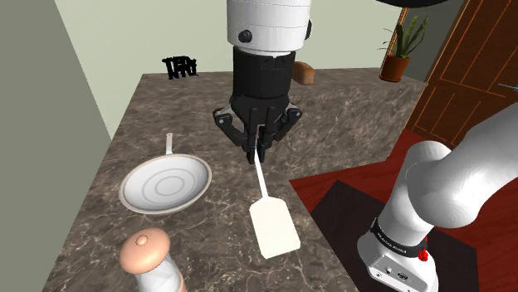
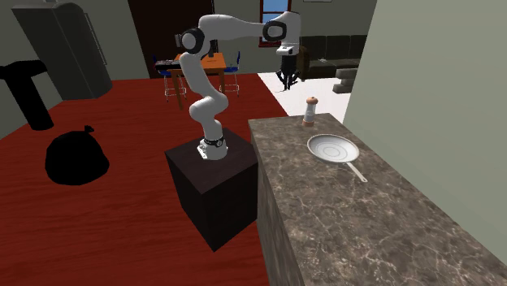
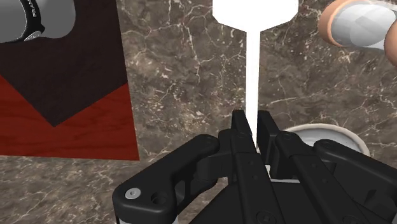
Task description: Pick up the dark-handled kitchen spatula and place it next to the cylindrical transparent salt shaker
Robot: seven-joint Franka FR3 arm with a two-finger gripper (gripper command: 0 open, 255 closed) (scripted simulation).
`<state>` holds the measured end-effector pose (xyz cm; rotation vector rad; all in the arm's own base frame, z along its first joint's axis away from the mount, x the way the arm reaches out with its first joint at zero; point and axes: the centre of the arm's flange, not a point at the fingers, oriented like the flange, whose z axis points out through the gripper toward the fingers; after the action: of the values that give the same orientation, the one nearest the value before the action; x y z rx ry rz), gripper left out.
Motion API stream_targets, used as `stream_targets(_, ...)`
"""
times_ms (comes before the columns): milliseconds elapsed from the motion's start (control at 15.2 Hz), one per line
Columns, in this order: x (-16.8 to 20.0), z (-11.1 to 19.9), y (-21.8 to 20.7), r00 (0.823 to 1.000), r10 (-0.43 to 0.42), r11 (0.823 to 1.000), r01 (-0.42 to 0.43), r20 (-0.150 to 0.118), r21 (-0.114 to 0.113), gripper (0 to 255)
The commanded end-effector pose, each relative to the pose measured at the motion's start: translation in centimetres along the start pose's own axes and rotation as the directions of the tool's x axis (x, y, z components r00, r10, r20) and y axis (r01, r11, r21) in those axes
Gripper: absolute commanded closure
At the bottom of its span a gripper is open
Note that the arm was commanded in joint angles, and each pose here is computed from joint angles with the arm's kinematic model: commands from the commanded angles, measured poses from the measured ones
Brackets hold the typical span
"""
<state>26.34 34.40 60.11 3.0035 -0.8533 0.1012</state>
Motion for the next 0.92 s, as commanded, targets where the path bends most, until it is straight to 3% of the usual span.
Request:
stream_targets(0, -1.5, 0.4, -0.4, 1.000, 0.002, 1.000, -0.002, 0.001, 0.000, 255)
stream_targets(858, -1.9, 7.3, -0.3, 1.000, 0.002, 1.000, -0.002, 0.001, 0.000, 255)
